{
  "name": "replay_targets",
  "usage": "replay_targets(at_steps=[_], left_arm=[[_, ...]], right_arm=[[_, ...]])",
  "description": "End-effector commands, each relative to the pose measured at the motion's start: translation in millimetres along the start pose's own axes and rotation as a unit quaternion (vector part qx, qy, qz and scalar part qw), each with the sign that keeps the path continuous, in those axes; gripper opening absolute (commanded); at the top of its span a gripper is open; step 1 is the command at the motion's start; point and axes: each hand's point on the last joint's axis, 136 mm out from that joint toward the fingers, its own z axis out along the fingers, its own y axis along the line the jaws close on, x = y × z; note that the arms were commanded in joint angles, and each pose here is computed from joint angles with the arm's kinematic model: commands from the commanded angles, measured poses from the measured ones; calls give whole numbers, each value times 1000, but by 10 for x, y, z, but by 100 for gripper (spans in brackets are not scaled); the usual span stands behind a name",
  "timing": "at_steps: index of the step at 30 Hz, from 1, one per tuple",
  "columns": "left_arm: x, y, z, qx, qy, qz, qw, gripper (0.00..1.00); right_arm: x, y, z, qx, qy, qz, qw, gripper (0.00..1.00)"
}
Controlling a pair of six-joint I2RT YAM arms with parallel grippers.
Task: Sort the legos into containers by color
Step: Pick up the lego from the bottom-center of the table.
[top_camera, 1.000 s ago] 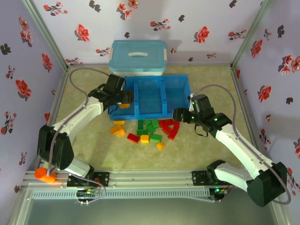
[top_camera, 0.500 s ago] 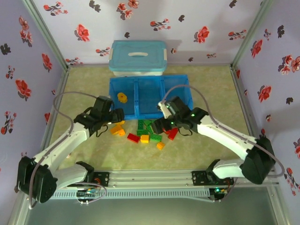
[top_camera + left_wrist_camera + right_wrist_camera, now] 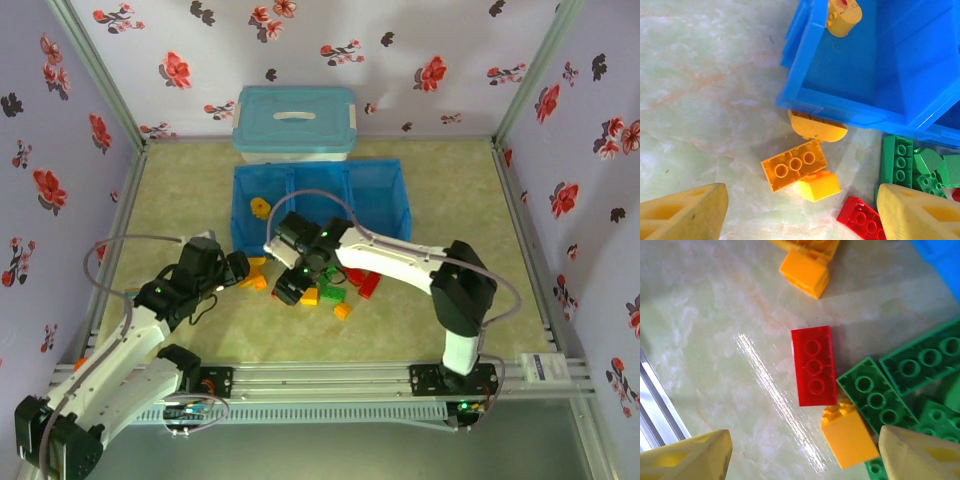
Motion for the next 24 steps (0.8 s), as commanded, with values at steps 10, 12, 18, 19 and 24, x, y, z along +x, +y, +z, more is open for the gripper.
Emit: replay_targets(at_steps=[10,12,18,19,24], left_arm=[[-35,198,-142,-31,-30,-31,999,78],[-63,211,-187,-29,-41,-33,998,78],[-102,212,-258,-25,-50,-34,998,78],[-102,214,-260,-26,-50,-34,998,78],[-125,194,-278,-23,-52,-34,998,78]], right_arm=[[-87,77,344,30,58,-61,996,71],[-113,38,393,40,61,-63,995,71],[-151,-30,551,66,70,-72,993,68],[-154,-43,569,72,71,-74,992,68],[-126,-133,705,96,87,-79,989,65]])
